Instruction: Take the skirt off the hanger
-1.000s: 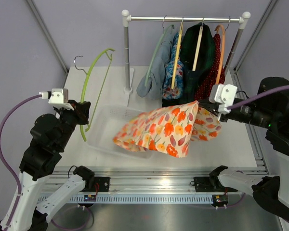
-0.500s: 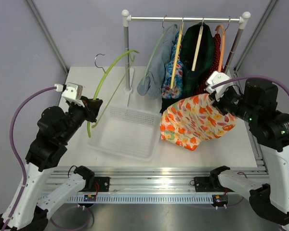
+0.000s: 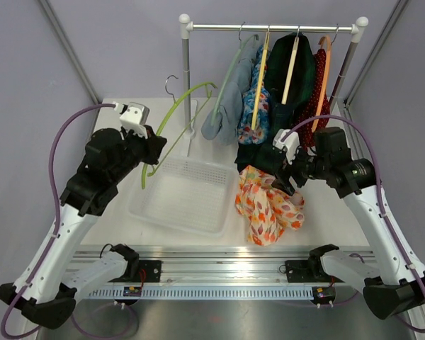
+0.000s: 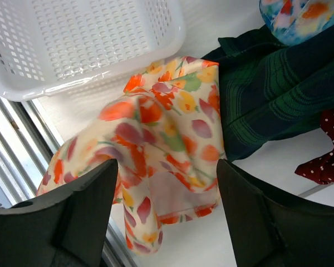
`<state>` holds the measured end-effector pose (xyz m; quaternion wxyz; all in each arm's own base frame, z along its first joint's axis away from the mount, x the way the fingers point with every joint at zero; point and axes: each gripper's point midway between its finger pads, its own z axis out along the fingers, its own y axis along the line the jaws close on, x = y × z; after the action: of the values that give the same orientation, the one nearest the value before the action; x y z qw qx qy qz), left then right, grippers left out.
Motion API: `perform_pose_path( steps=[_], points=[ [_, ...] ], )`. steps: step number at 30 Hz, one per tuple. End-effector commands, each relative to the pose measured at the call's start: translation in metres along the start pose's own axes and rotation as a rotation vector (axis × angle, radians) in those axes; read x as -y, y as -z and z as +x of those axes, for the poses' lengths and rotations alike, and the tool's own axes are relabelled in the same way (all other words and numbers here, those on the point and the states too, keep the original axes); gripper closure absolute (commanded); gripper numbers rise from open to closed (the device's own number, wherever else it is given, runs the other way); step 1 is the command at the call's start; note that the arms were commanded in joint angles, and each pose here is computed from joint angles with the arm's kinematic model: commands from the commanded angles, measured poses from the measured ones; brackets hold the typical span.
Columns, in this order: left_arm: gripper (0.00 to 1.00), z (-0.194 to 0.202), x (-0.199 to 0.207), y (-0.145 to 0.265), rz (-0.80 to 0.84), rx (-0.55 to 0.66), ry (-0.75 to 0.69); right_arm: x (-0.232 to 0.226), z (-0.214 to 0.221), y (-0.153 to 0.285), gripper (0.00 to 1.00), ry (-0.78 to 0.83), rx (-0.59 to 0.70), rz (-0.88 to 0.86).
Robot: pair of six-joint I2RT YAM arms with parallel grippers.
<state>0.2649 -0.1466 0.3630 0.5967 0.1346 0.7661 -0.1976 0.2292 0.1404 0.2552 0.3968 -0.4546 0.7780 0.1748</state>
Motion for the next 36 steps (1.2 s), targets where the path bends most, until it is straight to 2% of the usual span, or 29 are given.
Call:
perform_pose_path(
  steps=[1,7,11,16,17,21,23,27,31,36],
  points=[
    [1.0,-0.05,0.006,-0.007,0.02,0.144,-0.026,0.002,-0.026,0.007,0.19,0.001,0.156,-0.003],
    [1.0,-0.073,0.008,-0.03,0.015,0.16,-0.014,0.005,-0.021,0.009,0.16,-0.096,0.242,-0.066],
    [1.0,-0.077,0.006,-0.059,0.005,0.152,-0.024,-0.005,-0.018,0.007,0.16,-0.135,0.32,-0.174],
    [1.0,-0.102,-0.003,-0.098,-0.05,0.18,-0.062,-0.015,-0.01,0.006,0.16,-0.14,0.333,-0.218],
    [1.0,-0.114,-0.002,-0.095,-0.055,0.211,-0.064,-0.017,-0.01,0.007,0.16,-0.136,0.336,-0.224],
    [1.0,-0.129,-0.005,-0.128,-0.072,0.231,-0.074,-0.02,-0.01,0.009,0.16,-0.133,0.341,-0.231],
    [1.0,-0.147,-0.005,-0.131,-0.082,0.275,-0.07,-0.02,-0.009,0.008,0.16,-0.131,0.339,-0.23],
    [1.0,-0.153,-0.007,-0.153,-0.101,0.28,-0.064,-0.021,-0.008,0.007,0.16,-0.136,0.333,-0.237],
    [1.0,-0.145,-0.009,-0.178,-0.108,0.252,-0.065,-0.021,-0.007,0.007,0.16,-0.133,0.329,-0.236],
    [1.0,-0.131,-0.01,-0.191,-0.108,0.212,-0.063,-0.02,-0.006,0.007,0.15,-0.129,0.325,-0.225]
  ],
)
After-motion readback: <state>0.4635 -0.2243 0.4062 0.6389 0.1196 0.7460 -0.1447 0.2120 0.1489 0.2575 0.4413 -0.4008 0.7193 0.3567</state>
